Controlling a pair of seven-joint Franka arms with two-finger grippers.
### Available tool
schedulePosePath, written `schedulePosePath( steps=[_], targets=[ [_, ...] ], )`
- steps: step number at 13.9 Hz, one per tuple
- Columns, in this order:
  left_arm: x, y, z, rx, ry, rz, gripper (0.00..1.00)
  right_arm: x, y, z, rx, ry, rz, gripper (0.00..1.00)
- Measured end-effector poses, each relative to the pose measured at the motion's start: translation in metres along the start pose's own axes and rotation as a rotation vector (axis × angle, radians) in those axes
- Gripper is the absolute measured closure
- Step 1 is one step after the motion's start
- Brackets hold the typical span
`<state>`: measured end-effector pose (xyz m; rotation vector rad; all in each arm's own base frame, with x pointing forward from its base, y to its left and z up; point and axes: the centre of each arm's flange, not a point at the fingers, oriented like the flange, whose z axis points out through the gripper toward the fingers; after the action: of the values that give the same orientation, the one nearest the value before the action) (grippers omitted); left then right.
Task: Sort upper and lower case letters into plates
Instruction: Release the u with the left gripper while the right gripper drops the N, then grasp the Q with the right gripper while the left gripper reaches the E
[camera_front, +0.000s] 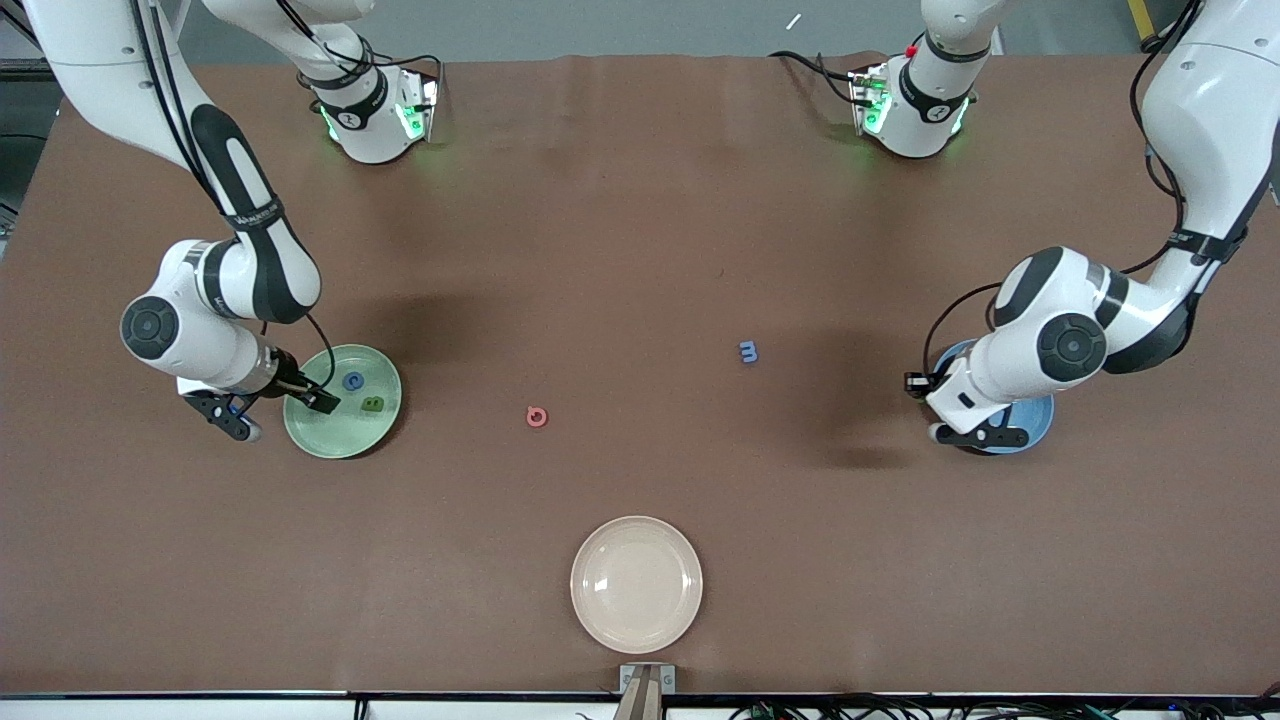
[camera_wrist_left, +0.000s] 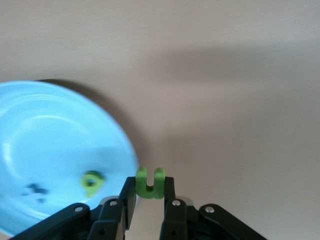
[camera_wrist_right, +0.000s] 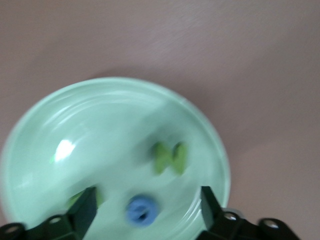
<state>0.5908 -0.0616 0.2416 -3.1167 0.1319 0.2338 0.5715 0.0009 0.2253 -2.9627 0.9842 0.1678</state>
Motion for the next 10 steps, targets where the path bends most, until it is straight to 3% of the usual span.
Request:
schedulePosePath(
  steps=[5, 10],
  targets=[
    [-0.005, -0.060, 0.015, 0.086, 0.014, 0.057, 0.74, -0.074, -0.110, -0.027, 0.039, 0.035, 0.129, 0.00],
    [-0.002, -0.087, 0.041, 0.122, 0.028, 0.067, 0.74, -0.122, -0.175, -0.026, 0.067, 0.051, 0.205, 0.00]
  ],
)
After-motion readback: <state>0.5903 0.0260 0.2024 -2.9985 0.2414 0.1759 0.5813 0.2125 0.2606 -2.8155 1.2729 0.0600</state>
